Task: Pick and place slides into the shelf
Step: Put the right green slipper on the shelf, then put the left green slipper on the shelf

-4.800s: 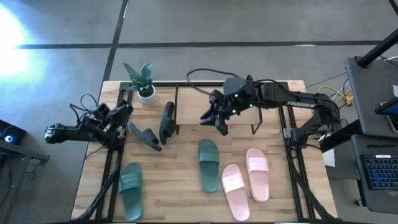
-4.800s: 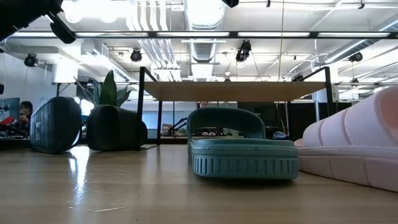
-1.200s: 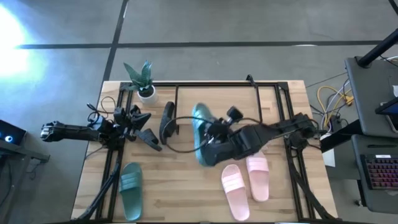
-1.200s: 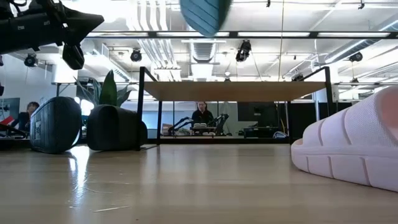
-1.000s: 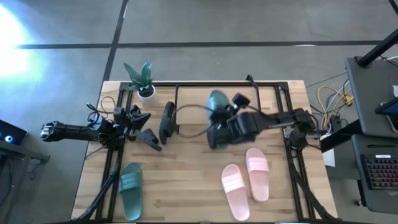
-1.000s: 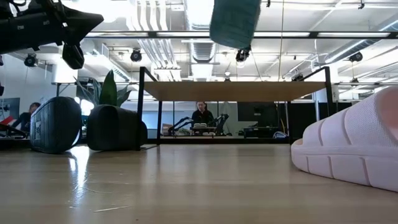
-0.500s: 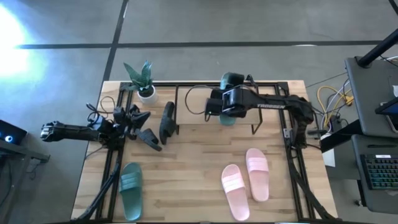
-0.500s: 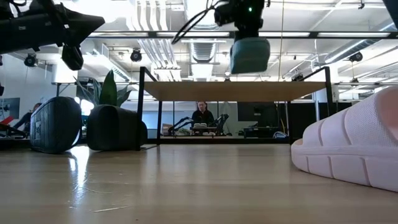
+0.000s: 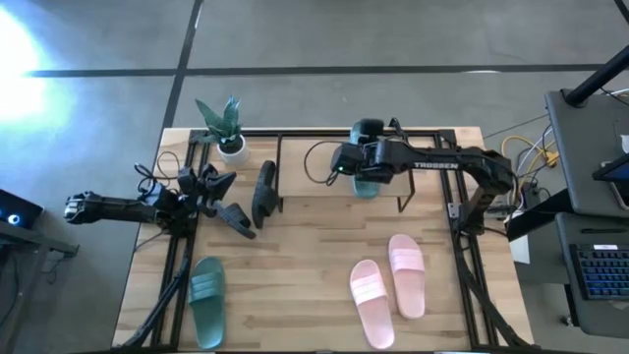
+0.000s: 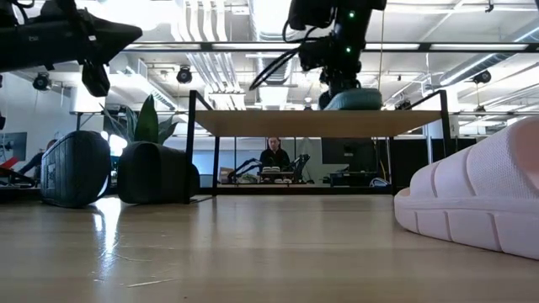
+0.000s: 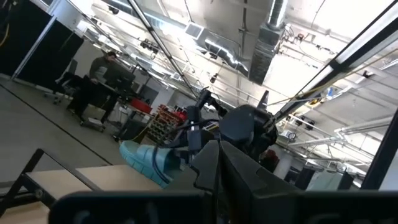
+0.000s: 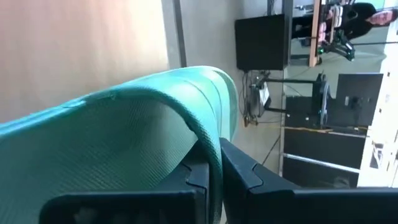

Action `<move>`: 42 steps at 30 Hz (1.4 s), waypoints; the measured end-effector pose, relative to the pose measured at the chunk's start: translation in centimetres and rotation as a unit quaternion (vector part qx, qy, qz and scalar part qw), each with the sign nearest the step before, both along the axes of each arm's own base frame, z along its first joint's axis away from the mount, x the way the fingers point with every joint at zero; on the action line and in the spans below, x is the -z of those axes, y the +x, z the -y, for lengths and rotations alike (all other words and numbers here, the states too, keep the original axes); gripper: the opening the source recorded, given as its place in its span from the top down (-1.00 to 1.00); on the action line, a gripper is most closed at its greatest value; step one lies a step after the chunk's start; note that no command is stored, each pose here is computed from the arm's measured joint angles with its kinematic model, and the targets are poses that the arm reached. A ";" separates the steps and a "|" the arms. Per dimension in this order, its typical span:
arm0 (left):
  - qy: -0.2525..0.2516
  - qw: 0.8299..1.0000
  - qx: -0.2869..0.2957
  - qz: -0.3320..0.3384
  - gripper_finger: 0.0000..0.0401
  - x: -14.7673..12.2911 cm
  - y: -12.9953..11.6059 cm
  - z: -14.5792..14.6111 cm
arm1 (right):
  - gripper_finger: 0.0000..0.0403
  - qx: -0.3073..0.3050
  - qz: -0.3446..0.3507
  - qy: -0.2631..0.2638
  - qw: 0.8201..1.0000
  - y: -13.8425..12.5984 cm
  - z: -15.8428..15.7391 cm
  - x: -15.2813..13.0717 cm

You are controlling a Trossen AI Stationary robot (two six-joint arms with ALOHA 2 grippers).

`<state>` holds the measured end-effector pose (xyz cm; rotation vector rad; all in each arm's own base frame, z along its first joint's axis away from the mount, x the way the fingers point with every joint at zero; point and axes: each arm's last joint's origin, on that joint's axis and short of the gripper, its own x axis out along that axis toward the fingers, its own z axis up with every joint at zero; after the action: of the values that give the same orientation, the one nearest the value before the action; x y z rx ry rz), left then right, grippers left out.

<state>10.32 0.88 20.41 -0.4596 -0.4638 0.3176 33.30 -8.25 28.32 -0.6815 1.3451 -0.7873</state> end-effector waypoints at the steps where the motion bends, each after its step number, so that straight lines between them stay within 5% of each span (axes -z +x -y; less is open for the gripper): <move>1: -0.001 1.000 -0.002 0.000 1.00 0.0 0.0 0.0 | 0.94 -0.001 -0.001 0.000 1.000 0.0 0.0 0.0; 11: -0.013 0.999 -0.032 -0.001 1.00 0.0 -0.1 -0.2 | 0.91 -0.014 0.011 0.031 0.999 0.2 -0.1 0.2; 21: -0.016 0.999 -0.039 -0.002 1.00 0.1 -0.1 -0.2 | 0.45 -0.029 0.004 0.038 0.999 0.1 -0.5 0.0; 33: -0.020 0.999 -0.046 0.005 1.00 0.0 -0.2 -0.3 | 0.13 -0.033 0.134 0.048 0.989 -2.1 -4.8 -4.6; 37: -0.011 0.996 -0.081 0.022 1.00 -0.5 -0.5 -0.4 | 0.14 -0.006 0.259 0.122 0.958 -2.1 -7.2 -6.7; 42: -0.018 0.993 -0.091 0.067 1.00 -1.5 -1.0 -0.5 | 0.15 0.068 0.392 0.262 0.879 -1.5 -8.3 -8.6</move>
<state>9.30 1.35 21.87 -0.4756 -0.6333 0.4733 31.77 0.00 36.93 0.1771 0.7870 -0.6538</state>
